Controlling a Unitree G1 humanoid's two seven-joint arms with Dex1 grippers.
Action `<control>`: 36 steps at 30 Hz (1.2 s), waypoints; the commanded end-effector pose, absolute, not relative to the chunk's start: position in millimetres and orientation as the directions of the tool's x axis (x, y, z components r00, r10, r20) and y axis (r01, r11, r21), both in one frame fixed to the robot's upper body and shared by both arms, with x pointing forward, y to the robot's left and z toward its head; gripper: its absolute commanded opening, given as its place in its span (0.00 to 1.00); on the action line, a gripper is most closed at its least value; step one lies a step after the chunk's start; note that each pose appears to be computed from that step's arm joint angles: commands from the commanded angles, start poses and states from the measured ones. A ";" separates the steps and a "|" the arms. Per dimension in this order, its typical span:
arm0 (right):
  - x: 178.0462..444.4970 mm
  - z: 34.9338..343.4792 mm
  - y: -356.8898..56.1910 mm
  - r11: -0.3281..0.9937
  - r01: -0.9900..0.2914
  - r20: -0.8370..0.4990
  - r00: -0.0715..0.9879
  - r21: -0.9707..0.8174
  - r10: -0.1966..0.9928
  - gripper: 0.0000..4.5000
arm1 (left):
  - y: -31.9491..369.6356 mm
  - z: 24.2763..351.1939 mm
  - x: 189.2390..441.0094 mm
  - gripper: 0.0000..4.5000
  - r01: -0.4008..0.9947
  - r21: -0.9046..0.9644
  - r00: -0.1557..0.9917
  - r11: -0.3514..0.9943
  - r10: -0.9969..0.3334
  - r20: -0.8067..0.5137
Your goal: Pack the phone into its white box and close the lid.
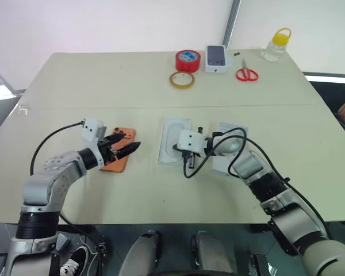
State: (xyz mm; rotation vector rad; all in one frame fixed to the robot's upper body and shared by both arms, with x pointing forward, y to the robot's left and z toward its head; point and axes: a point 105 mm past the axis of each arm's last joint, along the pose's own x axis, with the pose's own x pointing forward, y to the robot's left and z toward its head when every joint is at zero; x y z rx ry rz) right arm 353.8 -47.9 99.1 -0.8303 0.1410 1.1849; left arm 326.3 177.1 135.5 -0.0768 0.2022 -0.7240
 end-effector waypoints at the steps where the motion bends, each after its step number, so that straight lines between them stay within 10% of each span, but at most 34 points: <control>1: 333.5 99.3 -36.8 0.101 -0.917 -0.487 0.296 -0.387 0.822 0.02 | 180.8 149.7 329.3 0.88 0.652 -0.091 0.743 0.753 -0.658 -0.124; 15: 366.2 128.7 -47.5 0.201 -0.826 -0.396 0.448 -0.526 0.802 0.02 | 189.5 151.7 331.1 0.88 0.622 -0.114 0.766 0.775 -0.632 -0.118; 24: 374.7 167.3 -9.7 0.371 -0.826 -0.158 0.471 -0.424 0.868 0.02 | 262.3 162.8 338.6 0.88 0.454 -0.328 0.835 0.828 -0.524 -0.168; 36: 352.1 129.4 68.9 0.243 -0.877 -0.335 0.396 -0.415 0.855 0.02 | 287.8 123.2 332.5 0.88 0.339 -0.537 0.747 0.772 -0.568 -0.346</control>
